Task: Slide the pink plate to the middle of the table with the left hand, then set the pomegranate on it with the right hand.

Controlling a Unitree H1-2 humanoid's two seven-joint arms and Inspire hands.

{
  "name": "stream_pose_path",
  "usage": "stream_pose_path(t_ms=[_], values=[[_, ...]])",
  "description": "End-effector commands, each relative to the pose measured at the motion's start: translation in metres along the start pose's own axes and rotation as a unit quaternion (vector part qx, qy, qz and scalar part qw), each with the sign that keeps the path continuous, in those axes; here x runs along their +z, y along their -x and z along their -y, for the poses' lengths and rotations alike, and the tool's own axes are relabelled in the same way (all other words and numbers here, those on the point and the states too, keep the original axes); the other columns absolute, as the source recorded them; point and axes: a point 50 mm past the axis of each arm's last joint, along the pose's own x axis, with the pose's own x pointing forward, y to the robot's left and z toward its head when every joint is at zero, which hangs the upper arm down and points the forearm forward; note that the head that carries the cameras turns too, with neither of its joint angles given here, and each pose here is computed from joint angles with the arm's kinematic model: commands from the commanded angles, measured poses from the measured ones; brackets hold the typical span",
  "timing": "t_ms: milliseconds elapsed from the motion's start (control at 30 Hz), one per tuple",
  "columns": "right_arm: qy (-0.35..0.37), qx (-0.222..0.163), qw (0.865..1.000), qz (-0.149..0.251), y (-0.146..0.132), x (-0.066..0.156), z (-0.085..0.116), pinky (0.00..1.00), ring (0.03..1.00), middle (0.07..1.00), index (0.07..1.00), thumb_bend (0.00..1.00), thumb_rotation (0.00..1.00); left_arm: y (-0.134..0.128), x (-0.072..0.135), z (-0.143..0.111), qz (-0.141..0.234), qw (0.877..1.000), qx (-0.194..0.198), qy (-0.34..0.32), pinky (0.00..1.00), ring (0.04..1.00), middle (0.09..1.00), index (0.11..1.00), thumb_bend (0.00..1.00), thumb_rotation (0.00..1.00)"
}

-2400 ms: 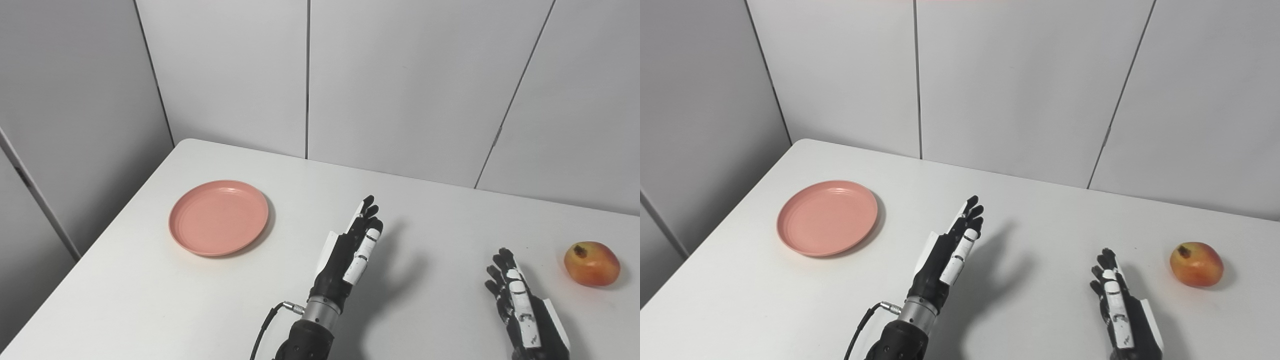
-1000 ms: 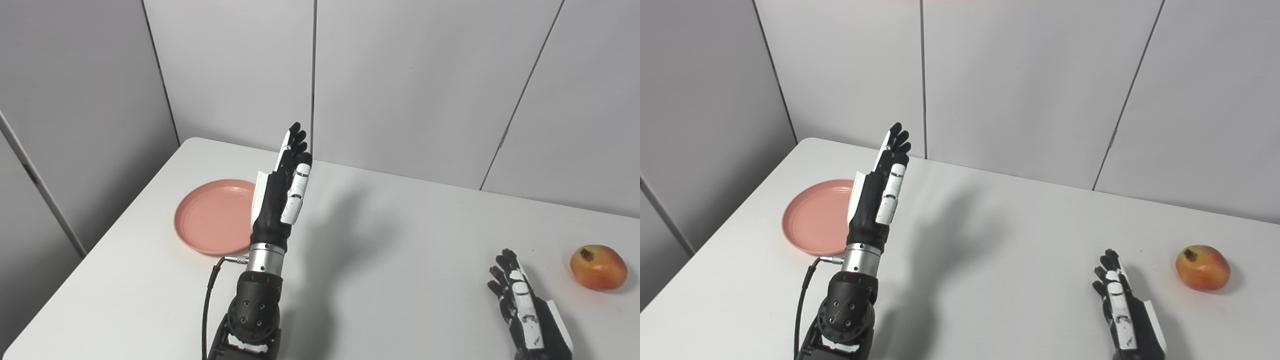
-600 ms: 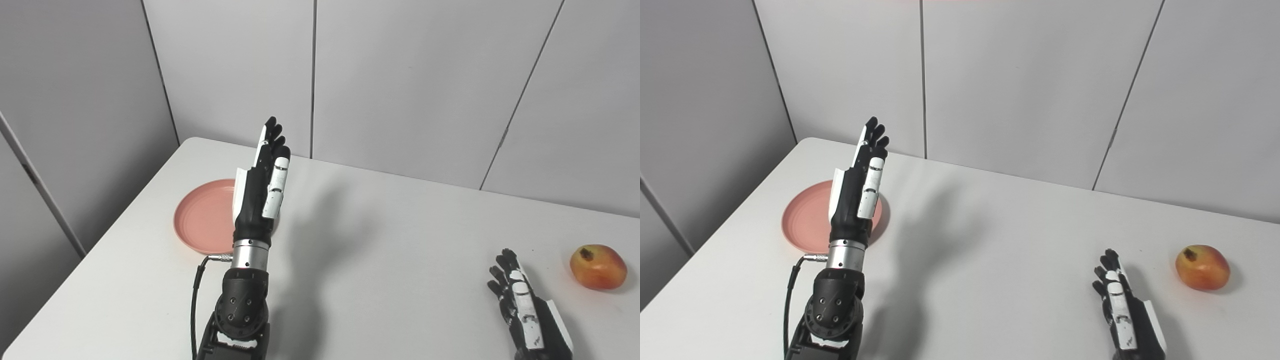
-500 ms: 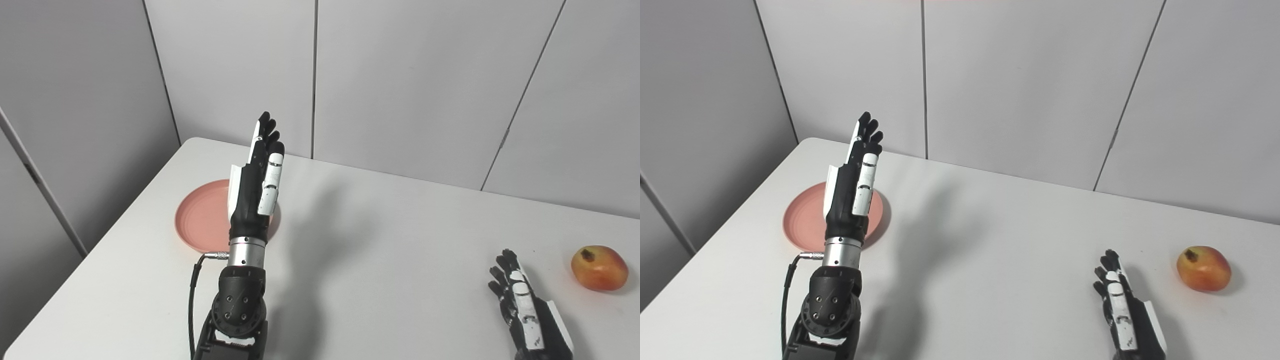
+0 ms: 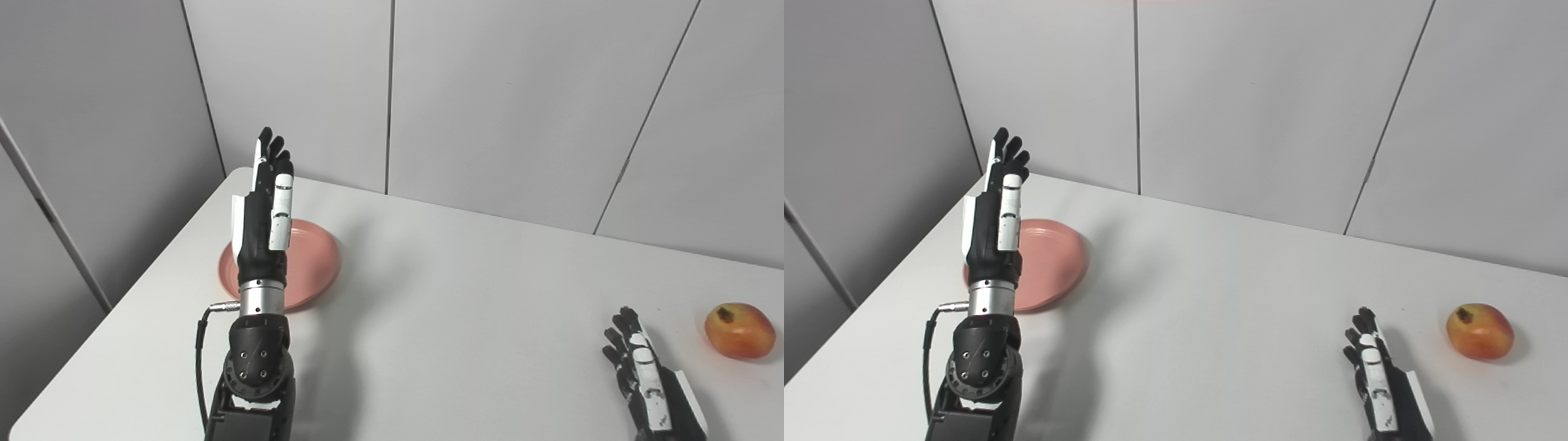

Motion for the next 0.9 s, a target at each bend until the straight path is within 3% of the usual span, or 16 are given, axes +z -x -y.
stream_pose_path(t_ms=[0, 133, 867], values=[[0.002, 0.005, 0.999, 0.042, -0.005, 0.015, 0.002, 1.00, 0.978, 0.991, 0.986, 0.14, 1.00, -0.011, 0.016, 0.003, 0.047, 0.999, 0.001, 0.015, 0.96, 0.949, 0.971, 0.968, 0.51, 1.00], [0.000, 0.007, 0.999, 0.040, -0.005, 0.014, 0.002, 1.00, 0.978, 0.992, 0.991, 0.15, 1.00, -0.015, 0.013, -0.008, 0.046, 0.999, 0.014, 0.025, 0.98, 0.966, 0.988, 0.978, 0.47, 1.00], [0.003, 0.005, 0.999, 0.038, -0.005, 0.013, 0.002, 1.00, 0.981, 0.995, 0.992, 0.15, 1.00, -0.021, 0.010, -0.051, 0.034, 0.996, 0.082, 0.028, 0.97, 0.963, 0.980, 0.968, 0.48, 1.00]])
